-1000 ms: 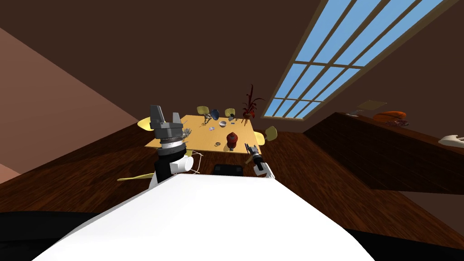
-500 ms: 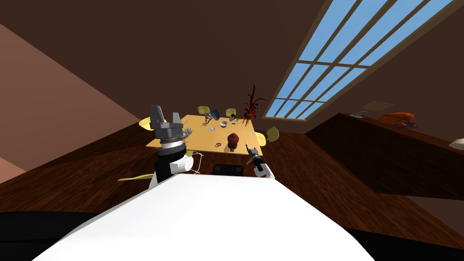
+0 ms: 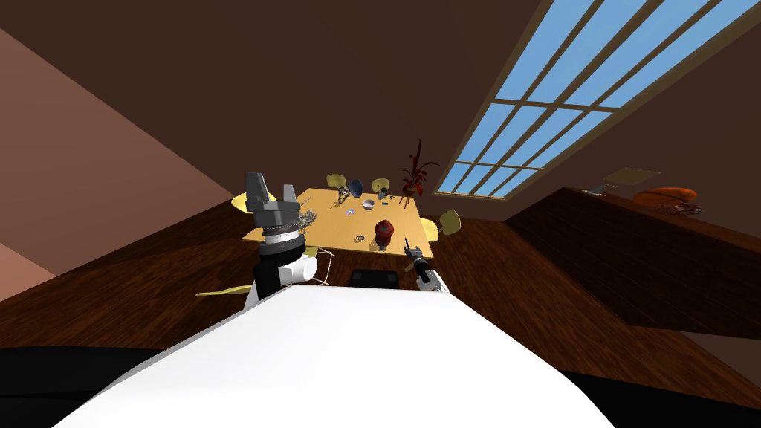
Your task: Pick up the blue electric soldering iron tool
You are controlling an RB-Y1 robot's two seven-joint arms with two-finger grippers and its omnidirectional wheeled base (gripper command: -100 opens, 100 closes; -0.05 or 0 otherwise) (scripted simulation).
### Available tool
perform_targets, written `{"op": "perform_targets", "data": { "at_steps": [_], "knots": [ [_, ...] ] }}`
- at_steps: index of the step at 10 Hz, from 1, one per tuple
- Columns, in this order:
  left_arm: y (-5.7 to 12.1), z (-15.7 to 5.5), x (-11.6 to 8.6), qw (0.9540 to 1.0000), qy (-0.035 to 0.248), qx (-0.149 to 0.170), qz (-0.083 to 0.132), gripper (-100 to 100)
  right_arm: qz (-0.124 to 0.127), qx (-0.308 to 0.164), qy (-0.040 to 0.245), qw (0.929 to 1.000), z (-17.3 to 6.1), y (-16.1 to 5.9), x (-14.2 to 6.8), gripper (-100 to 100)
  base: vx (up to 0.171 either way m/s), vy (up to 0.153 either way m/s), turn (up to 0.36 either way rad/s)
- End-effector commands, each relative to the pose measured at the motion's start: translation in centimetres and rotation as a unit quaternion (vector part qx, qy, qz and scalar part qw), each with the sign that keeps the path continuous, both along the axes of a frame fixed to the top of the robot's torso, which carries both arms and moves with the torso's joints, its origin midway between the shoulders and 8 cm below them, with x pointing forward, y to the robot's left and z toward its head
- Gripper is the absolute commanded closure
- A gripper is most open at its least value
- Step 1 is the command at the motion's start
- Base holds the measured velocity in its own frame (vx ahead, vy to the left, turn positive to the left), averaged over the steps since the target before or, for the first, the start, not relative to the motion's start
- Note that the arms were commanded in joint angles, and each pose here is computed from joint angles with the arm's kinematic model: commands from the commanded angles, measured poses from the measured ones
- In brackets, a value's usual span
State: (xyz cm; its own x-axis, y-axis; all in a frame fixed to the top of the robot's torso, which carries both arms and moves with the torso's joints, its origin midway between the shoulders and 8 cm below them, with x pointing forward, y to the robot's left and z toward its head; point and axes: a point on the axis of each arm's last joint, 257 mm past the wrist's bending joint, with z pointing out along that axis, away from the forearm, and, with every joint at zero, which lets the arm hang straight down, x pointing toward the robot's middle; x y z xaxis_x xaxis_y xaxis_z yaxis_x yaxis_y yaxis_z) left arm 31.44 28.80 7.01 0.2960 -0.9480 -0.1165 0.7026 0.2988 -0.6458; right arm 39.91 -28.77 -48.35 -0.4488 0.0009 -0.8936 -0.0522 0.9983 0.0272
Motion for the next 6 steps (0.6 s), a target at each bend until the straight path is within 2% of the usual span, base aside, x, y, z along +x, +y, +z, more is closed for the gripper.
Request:
{"op": "perform_targets", "data": {
  "at_steps": [1,2,6],
  "knots": [
    [0.0,0.0,0.0,1.0000,0.000,0.000,0.000,0,0.003,-0.009,0.010,0.9999,-0.9,-0.4,-0.4,-100,0.023,0.011,0.016],
    [0.0,0.0,0.0,1.0000,0.000,0.000,0.000,0,0.012,-0.034,0.033,0.9988,-2.6,-1.1,-1.4,-100,0.028,0.019,0.052],
    [0.0,0.0,0.0,1.0000,0.000,0.000,0.000,0,0.024,-0.067,0.062,0.9955,-4.6,-2.3,-2.7,-100,0.021,0.012,0.020]
  ]
}}
